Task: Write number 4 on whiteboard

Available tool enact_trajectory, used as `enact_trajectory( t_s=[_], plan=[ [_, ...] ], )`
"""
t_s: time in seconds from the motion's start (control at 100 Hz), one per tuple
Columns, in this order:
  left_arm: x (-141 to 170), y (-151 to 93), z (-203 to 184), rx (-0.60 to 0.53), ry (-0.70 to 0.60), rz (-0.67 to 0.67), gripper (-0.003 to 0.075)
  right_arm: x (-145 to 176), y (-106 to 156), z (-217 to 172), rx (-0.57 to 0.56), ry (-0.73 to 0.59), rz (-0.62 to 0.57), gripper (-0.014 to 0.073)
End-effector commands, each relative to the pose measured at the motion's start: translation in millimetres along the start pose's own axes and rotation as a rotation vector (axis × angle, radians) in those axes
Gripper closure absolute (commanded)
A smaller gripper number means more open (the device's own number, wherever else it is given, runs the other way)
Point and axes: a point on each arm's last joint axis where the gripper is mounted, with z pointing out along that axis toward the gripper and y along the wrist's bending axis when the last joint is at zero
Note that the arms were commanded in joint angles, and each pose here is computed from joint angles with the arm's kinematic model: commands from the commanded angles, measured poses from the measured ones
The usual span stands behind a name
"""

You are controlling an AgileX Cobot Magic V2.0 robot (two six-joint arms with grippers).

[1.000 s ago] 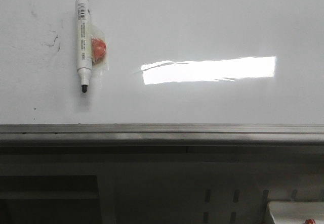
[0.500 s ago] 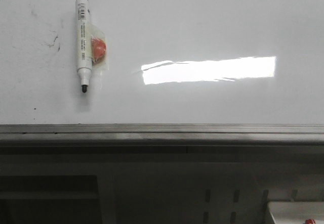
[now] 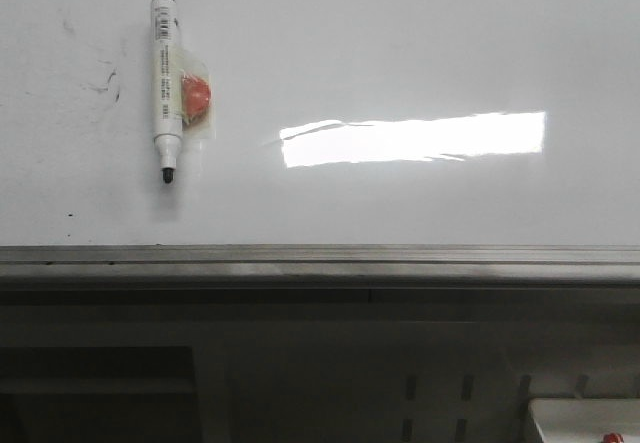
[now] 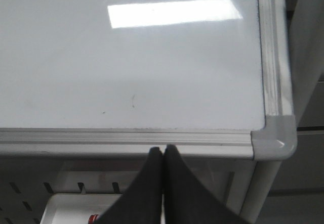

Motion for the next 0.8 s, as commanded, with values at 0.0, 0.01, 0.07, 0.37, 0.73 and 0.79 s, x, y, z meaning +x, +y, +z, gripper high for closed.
enact_trajectory(
  t_s=[0.0, 0.01, 0.07, 0.37, 0.73, 0.79],
  plan=[
    [5, 1, 2, -0.001, -0.043, 0.025, 0.0741, 1, 0, 1, 0.006, -0.057, -0.001, 0.0659],
    [5, 1, 2, -0.002, -0.043, 0.029, 0.0741, 1, 0, 1, 0.006, -0.057, -0.001, 0.0659],
    [5, 1, 2, -0.002, -0.046, 0.029, 0.0741, 1, 0, 1, 0.006, -0.05, -0.001, 0.0659],
    [2, 0, 2, 0.008, -0.081, 0.027, 0.0741, 1, 0, 1, 0.008, -0.052, -0.007, 0.0659],
    [-13, -4, -1, 0.049, -0.249, 0.028, 0.0741, -8, 0, 0, 0.01, -0.152, -0.016, 0.0659],
    [-16, -4, -2, 0.051, -0.261, 0.027, 0.0741, -8, 0, 0, 0.003, -0.158, 0.012, 0.0659]
  ],
)
